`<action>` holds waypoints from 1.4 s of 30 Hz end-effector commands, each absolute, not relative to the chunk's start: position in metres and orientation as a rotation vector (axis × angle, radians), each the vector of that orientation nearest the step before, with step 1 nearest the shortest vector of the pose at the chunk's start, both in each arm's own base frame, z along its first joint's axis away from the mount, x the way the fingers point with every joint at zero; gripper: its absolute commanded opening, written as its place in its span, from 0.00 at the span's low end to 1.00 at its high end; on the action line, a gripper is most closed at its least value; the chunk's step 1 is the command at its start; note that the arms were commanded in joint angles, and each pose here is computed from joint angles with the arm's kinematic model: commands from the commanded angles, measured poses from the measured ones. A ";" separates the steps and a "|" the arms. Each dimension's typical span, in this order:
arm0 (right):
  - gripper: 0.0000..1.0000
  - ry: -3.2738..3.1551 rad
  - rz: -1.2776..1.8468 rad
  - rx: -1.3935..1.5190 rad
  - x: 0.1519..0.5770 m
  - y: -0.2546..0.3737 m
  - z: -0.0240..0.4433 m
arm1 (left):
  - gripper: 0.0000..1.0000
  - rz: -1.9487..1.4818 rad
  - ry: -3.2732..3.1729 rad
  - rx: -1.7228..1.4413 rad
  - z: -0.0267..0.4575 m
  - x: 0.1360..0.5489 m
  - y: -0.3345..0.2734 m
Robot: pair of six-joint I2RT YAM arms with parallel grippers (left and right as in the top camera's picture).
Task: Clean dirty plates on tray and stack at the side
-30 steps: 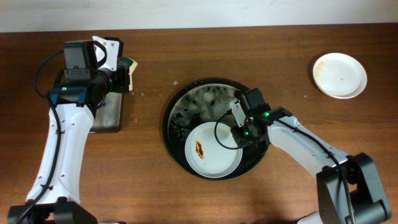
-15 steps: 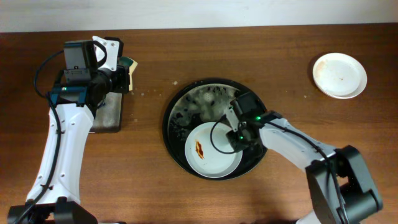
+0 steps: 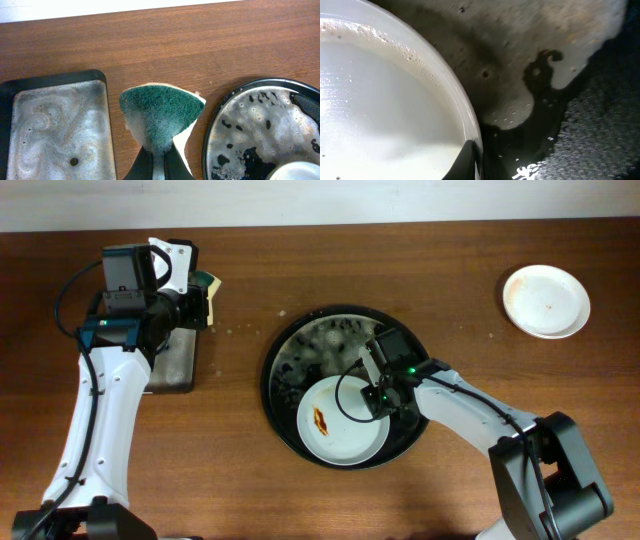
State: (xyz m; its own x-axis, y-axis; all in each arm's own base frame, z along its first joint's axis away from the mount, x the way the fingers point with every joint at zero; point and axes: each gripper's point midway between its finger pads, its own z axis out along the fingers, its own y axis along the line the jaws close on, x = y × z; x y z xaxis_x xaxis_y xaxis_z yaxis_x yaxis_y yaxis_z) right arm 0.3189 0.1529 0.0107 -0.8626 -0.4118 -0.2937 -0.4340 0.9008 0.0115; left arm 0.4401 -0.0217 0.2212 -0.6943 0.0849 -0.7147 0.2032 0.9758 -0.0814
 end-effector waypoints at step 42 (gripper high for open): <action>0.04 2.814 0.208 -0.090 0.376 0.136 0.007 | 0.01 -0.614 2.614 0.263 0.106 0.374 -0.207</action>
State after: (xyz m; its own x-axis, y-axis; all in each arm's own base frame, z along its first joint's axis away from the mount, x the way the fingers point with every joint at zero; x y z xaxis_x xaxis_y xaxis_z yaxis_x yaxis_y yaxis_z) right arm 0.3768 0.1332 0.0123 -0.9387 -0.0617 -0.3392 -0.1067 0.9875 0.1157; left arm 0.3776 -0.2006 0.1300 -0.8141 0.1874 -0.5497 0.4095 0.8564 -0.3144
